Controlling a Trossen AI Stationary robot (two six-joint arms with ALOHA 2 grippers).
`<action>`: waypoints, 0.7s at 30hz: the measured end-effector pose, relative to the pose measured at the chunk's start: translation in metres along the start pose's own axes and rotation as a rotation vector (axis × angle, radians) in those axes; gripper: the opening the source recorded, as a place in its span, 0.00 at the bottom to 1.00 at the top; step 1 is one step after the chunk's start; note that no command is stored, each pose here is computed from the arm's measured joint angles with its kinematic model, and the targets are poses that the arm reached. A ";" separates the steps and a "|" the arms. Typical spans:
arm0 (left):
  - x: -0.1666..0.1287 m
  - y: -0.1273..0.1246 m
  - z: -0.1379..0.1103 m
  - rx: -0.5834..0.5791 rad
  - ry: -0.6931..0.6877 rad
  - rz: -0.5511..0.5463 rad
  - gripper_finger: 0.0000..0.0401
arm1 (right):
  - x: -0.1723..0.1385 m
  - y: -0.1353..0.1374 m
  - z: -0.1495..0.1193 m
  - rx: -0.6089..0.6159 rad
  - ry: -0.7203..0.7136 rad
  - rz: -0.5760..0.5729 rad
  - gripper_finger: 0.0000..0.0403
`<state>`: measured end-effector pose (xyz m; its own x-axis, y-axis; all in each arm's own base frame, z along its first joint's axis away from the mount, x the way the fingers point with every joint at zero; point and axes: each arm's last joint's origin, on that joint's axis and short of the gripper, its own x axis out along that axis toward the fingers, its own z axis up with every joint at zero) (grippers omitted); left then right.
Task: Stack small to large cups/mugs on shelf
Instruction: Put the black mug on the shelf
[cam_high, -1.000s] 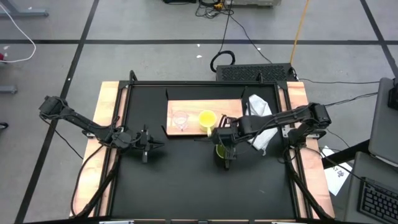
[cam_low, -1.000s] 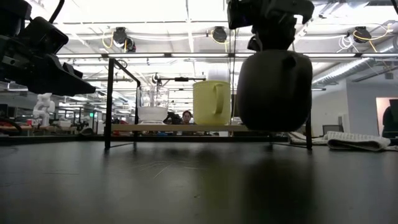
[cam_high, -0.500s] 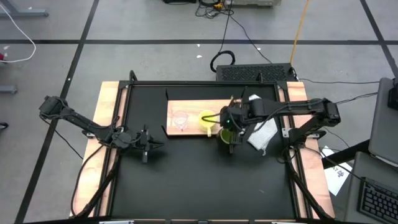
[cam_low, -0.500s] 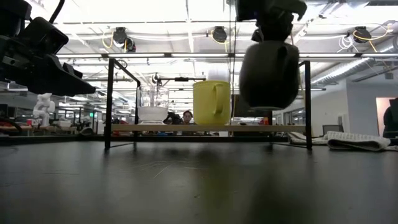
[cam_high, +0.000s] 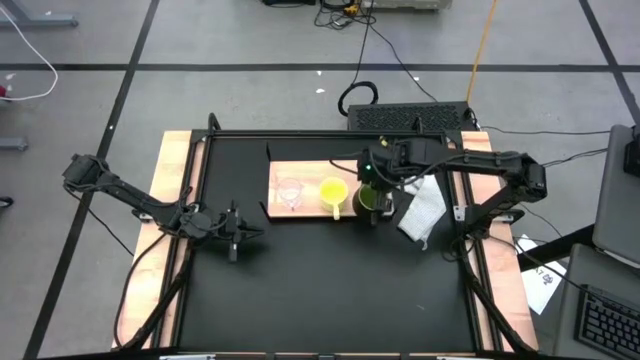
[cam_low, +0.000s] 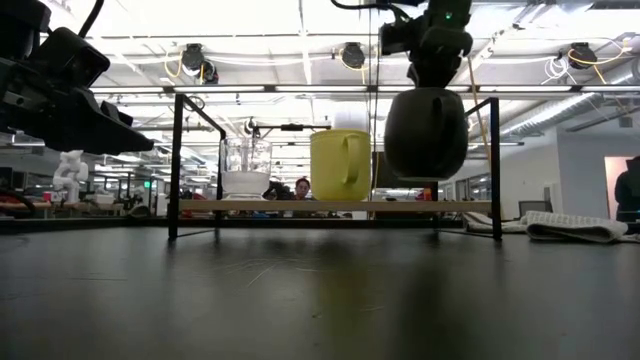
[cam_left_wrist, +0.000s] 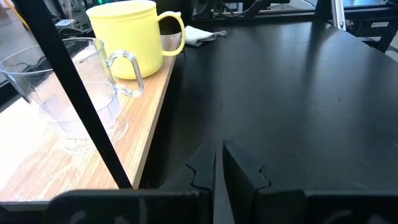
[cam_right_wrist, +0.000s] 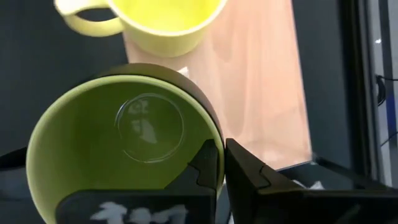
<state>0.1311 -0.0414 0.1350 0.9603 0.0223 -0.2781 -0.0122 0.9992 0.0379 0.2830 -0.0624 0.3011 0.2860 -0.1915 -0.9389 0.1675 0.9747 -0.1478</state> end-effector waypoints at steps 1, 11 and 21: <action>0.000 0.000 0.000 0.001 0.000 0.000 0.08 | 0.000 -0.002 0.000 -0.005 -0.004 -0.003 0.01; 0.000 0.000 0.000 0.005 0.000 0.001 0.08 | 0.003 -0.028 -0.002 0.025 -0.007 0.003 0.01; 0.000 0.000 0.000 0.017 0.002 0.001 0.08 | 0.008 -0.037 -0.001 -0.002 -0.007 0.012 0.01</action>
<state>0.1310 -0.0413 0.1348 0.9597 0.0236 -0.2799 -0.0086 0.9985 0.0548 0.2779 -0.0997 0.2984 0.2945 -0.1806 -0.9384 0.1621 0.9772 -0.1372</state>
